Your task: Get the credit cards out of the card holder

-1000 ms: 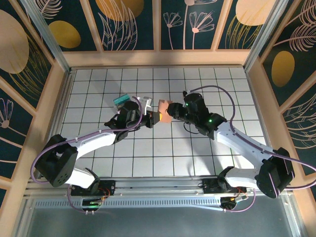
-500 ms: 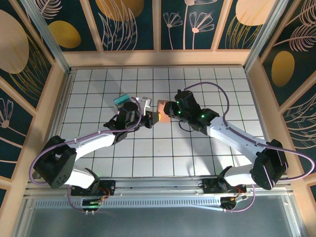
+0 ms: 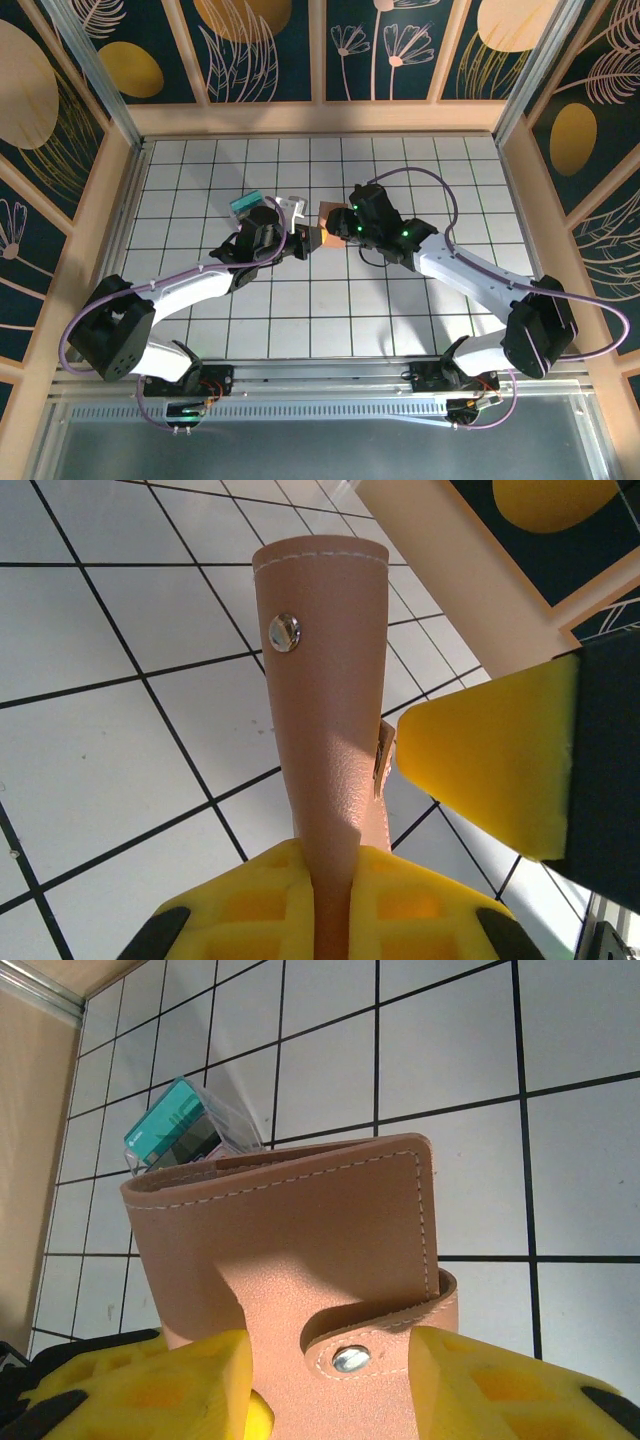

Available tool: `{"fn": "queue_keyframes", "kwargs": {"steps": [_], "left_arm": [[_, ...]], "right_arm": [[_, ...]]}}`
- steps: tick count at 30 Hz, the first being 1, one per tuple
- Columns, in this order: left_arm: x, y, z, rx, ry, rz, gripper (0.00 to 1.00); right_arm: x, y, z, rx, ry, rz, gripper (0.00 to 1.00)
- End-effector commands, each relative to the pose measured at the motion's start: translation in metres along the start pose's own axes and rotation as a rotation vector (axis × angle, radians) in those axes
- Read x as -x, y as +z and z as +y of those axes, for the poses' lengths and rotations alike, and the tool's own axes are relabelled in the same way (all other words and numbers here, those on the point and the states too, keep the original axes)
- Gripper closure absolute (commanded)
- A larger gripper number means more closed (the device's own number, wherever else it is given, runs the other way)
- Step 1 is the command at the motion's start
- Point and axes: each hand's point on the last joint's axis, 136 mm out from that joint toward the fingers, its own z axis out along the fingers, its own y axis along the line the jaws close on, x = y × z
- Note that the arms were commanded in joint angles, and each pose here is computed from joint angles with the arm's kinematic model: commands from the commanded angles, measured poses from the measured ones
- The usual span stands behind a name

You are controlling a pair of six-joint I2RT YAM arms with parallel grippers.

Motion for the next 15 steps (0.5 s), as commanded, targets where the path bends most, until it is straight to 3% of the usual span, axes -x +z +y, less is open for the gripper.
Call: {"fn": "queue_keyframes", "kwargs": {"steps": [1, 6, 15], "left_arm": [[0.019, -0.007, -0.022, -0.080, 0.015, -0.067, 1.00], [0.022, -0.009, -0.028, -0.099, 0.017, -0.077, 1.00], [0.023, -0.010, -0.027, -0.096, 0.006, -0.083, 1.00]], "right_arm": [[0.003, 0.004, 0.004, -0.005, 0.002, -0.011, 0.56], [-0.001, 0.009, -0.008, -0.037, 0.009, -0.003, 0.58], [0.003, 0.006, -0.022, -0.062, 0.037, -0.024, 0.74]]}}
